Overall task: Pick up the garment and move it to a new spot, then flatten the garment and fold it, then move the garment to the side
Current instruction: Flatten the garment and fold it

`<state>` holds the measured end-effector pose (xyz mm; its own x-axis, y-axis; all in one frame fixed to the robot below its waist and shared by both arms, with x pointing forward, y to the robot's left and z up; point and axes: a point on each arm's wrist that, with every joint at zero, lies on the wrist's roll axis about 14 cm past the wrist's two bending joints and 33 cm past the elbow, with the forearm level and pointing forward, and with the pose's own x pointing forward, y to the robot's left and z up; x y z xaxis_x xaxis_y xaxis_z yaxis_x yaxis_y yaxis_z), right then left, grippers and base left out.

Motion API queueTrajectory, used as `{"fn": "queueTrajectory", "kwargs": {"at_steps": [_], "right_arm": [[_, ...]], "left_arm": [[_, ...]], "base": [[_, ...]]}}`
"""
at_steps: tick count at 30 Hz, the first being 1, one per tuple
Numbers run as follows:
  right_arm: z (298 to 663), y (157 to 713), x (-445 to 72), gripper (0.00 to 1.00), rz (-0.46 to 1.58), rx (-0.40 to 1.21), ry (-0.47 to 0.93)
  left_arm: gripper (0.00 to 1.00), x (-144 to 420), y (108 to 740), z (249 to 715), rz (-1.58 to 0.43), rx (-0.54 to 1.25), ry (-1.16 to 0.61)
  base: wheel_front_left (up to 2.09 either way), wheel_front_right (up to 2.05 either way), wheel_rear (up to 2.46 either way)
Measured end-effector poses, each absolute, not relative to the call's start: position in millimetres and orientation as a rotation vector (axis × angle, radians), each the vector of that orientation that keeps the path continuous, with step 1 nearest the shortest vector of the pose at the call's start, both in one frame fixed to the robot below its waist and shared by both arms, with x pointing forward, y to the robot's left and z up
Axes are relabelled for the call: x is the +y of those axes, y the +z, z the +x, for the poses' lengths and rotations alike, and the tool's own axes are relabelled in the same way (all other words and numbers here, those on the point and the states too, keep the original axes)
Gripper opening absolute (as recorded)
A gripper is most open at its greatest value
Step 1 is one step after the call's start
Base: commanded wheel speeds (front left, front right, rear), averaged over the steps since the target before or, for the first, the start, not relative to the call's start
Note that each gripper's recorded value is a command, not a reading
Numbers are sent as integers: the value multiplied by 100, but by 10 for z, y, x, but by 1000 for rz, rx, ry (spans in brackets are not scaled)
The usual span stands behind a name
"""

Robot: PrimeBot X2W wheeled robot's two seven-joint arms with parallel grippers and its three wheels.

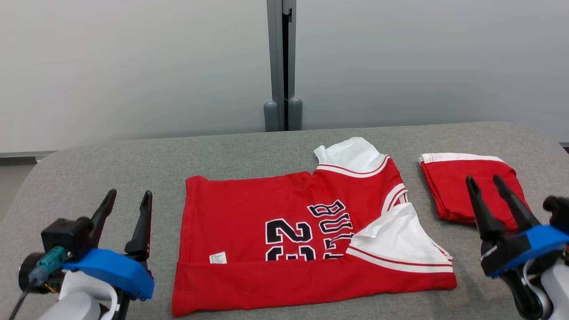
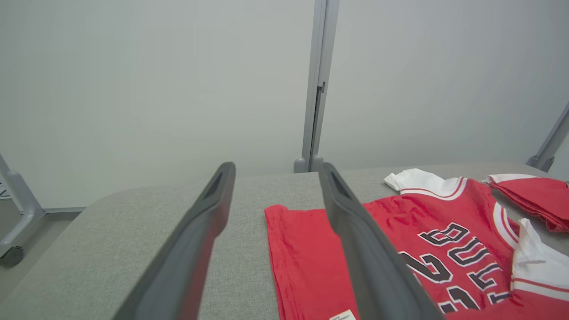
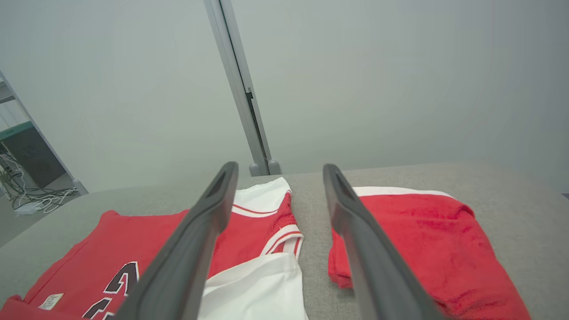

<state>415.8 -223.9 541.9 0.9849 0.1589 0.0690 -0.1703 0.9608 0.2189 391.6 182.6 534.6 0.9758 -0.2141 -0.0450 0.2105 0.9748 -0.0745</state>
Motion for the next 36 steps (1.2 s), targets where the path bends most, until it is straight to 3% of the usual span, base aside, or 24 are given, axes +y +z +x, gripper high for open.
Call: {"fn": "queueTrajectory", "kwargs": {"at_steps": [6, 14, 20, 27, 36], "right_arm": [[3764, 5010, -2236, 100, 244, -13, 85], [3495, 4421, -2142, 100, 231, 158, 59], [3501, 4178, -2101, 100, 224, 276, 64], [3474, 3733, -2081, 100, 262, 540, 37], [3549, 3641, -2005, 100, 246, 628, 61]], "left_arm": [[100, 1707, 5268, 3646, -139, 10, -139], [100, 1675, 4728, 3311, -140, 120, -95], [100, 1695, 4222, 3127, -137, 328, -120], [100, 1624, 3806, 3025, -168, 560, -156], [100, 1441, 3588, 3024, -202, 720, -202]], "base": [[0, 0, 0], [0, 0, 0], [0, 0, 0], [0, 0, 0], [0, 0, 0]]}}
